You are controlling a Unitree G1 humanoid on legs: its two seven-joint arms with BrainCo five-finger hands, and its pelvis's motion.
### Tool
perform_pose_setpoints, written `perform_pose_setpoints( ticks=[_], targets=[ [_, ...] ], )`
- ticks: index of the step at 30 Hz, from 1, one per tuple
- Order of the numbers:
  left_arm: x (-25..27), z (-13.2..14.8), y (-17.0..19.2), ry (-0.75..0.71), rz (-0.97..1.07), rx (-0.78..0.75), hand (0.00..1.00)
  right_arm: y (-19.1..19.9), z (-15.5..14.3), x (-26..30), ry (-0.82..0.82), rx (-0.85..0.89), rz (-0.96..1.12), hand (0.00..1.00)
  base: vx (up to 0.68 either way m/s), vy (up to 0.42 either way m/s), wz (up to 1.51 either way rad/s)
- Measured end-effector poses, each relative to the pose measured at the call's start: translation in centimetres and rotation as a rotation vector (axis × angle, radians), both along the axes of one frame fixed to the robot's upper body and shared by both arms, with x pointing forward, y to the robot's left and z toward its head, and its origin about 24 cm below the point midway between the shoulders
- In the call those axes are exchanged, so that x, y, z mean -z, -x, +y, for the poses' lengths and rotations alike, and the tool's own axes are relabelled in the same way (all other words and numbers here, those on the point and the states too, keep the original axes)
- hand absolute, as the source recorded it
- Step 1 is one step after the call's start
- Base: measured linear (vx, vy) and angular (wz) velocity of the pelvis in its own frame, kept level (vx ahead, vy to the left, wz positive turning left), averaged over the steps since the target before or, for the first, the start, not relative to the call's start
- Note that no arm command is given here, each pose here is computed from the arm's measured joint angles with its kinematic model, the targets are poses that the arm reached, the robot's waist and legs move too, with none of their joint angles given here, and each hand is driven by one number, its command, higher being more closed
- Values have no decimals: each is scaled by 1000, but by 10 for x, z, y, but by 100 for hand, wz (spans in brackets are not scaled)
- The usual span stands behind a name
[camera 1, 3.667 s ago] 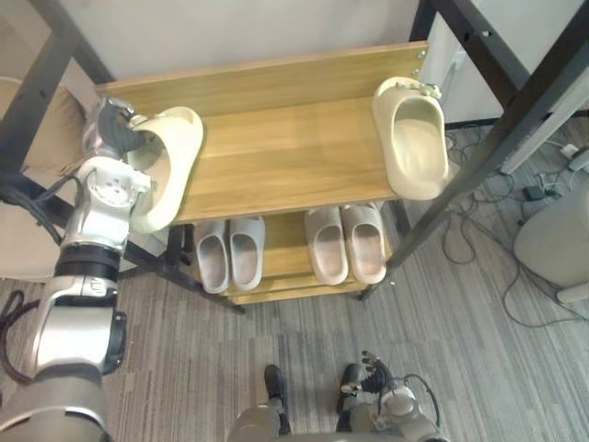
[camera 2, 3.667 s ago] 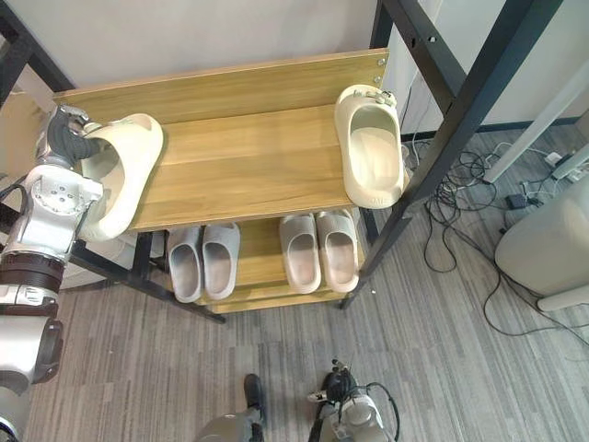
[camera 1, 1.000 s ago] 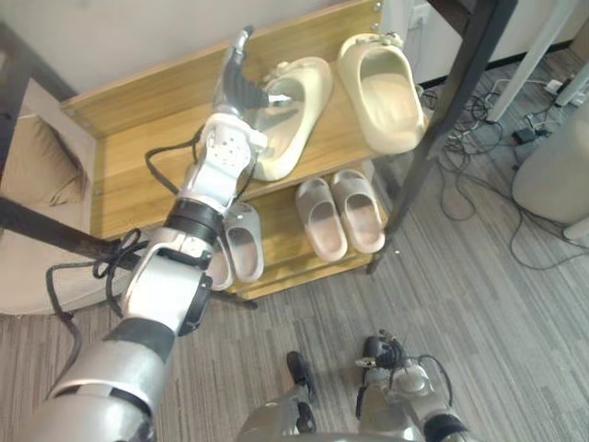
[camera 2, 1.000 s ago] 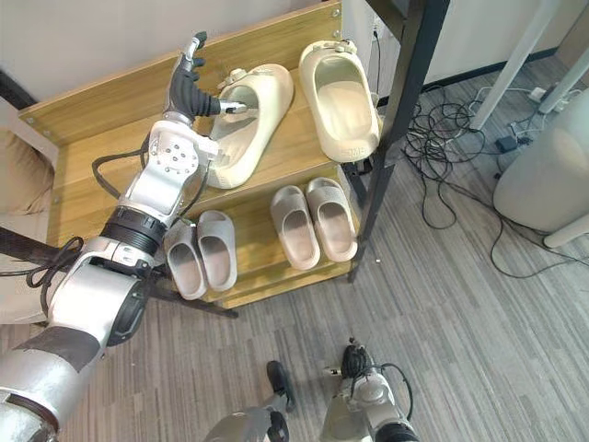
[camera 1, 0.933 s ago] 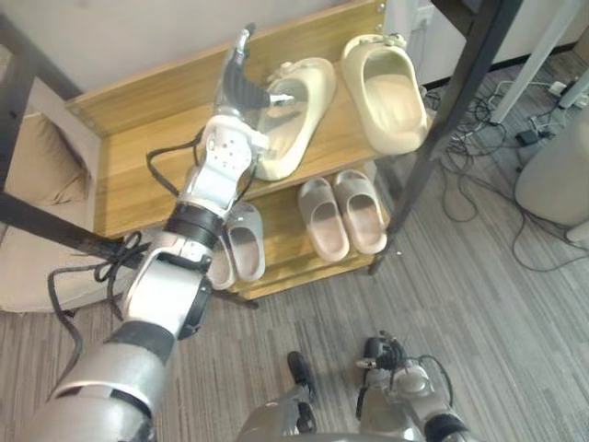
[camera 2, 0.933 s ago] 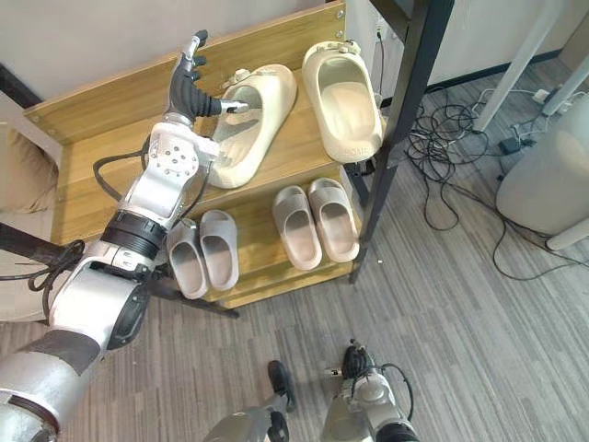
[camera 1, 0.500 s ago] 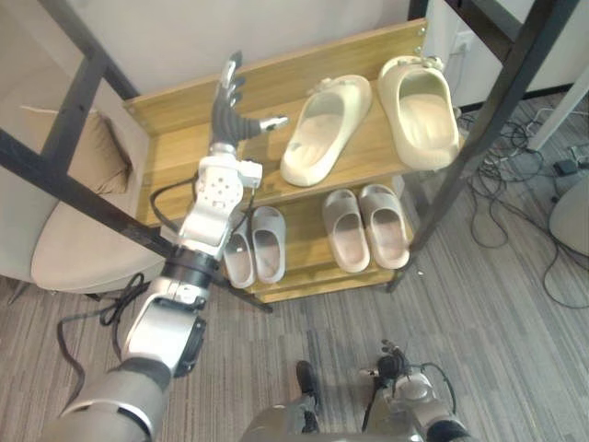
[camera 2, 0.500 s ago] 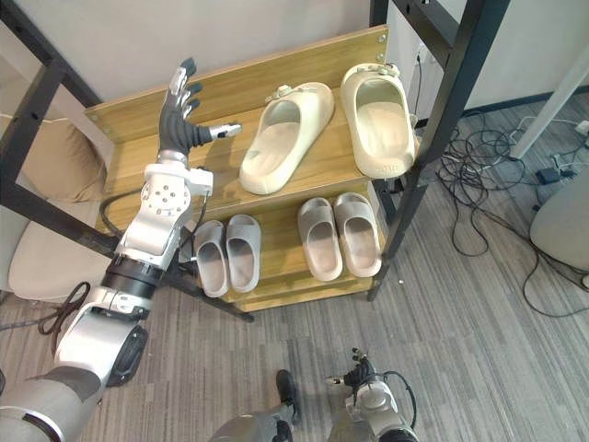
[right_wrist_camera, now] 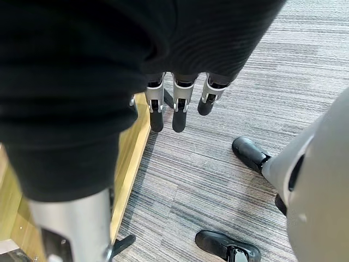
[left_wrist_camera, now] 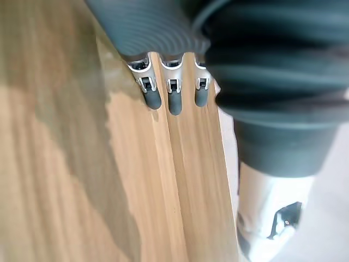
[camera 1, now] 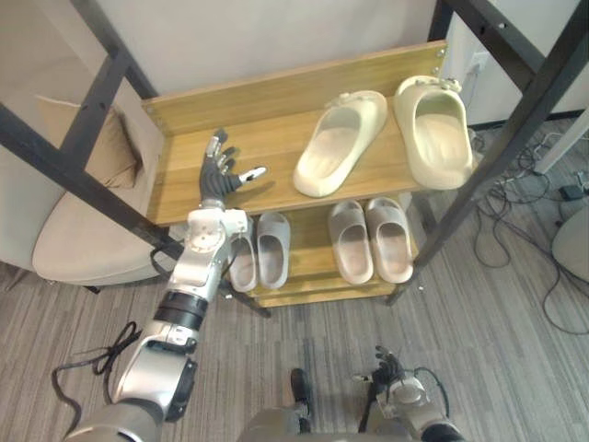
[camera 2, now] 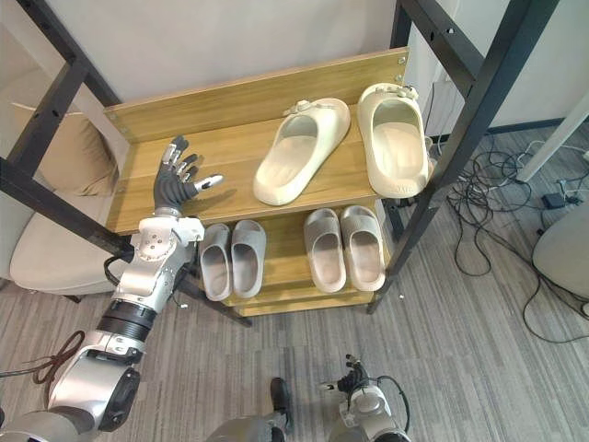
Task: Organize the slippers on the shoe rack
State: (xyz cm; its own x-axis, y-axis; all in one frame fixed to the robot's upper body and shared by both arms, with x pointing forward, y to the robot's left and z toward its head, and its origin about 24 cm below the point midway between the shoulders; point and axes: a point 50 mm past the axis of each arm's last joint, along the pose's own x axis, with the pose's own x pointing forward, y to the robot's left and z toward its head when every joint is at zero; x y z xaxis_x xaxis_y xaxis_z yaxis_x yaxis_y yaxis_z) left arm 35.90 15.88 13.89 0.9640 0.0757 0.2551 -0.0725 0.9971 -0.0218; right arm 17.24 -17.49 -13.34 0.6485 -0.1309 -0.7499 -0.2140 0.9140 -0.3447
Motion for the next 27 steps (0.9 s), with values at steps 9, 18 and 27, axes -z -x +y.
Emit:
perform_pose_setpoints(
  ticks=[9,18,27],
  targets=[
    [3,-45,5,26,-10,145,0,3,3,3,3,-18,23,0,-13,10,1],
    [-2,-81,10,46,-24,257,0,2,3,2,5,-19,22,0,2,11,-1],
    [-3,-99,12,58,-22,309,0,-2,3,2,9,-22,28,0,-9,5,-1]
  ],
)
